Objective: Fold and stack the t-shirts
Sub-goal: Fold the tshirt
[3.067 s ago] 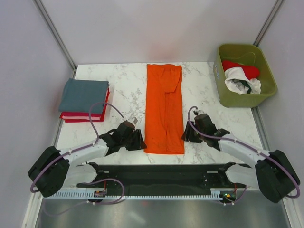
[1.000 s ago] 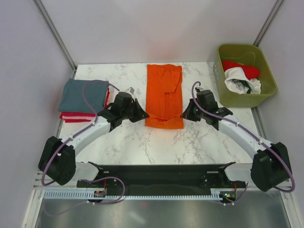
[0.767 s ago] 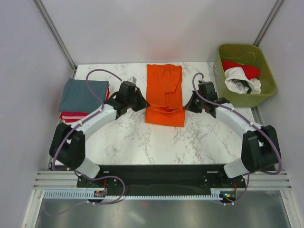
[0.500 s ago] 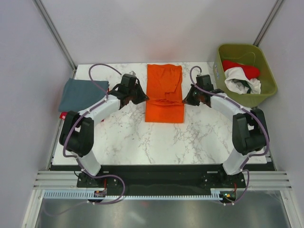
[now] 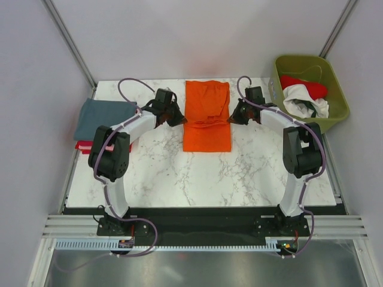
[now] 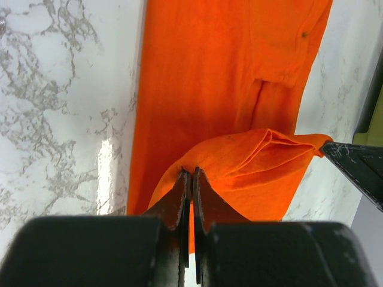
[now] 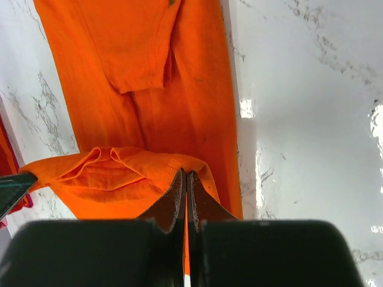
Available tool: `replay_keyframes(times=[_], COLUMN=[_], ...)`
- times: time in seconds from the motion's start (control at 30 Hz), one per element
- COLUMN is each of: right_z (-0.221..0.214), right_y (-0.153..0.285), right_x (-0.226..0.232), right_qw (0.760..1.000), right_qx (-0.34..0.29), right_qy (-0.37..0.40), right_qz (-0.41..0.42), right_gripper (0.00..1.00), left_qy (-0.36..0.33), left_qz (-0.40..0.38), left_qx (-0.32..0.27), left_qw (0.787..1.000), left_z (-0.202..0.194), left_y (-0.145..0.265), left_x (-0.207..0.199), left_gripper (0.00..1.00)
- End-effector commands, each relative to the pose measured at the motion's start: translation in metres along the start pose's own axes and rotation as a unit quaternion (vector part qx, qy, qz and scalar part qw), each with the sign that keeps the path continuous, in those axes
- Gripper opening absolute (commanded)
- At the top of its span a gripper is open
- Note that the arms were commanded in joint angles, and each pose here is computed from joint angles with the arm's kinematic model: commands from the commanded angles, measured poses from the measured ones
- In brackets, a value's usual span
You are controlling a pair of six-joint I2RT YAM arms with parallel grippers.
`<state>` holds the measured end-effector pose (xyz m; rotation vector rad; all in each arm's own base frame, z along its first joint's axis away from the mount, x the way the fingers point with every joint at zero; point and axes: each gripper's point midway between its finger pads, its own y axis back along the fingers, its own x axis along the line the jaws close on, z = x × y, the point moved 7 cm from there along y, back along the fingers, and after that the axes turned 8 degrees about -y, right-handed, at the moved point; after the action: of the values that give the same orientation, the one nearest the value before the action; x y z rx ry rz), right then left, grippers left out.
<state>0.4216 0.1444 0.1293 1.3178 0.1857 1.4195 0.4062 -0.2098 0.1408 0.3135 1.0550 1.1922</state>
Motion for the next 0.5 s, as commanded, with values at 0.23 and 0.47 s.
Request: replay_keyframes(times=[0.23, 0.47], right_z=[0.032, 0.032], right_y=[-0.017, -0.004], right_x=[0.013, 0.018], right_qw=[0.999, 0.998], right_qx=[-0.015, -0.030], right_qy=[0.000, 0.002], right_qz=[0.037, 0.061], right_gripper=[0.05, 0.63], left_qy=[-0.003, -0.016], left_qz=[-0.051, -0.025], left_qx=[-0.020, -0.011], left_qw=[0.998, 1.000], left_z=[0.041, 0.044], left_y=[-0.017, -0.026], left_x=[-0.011, -0.002], left_gripper=[0.03, 0.71])
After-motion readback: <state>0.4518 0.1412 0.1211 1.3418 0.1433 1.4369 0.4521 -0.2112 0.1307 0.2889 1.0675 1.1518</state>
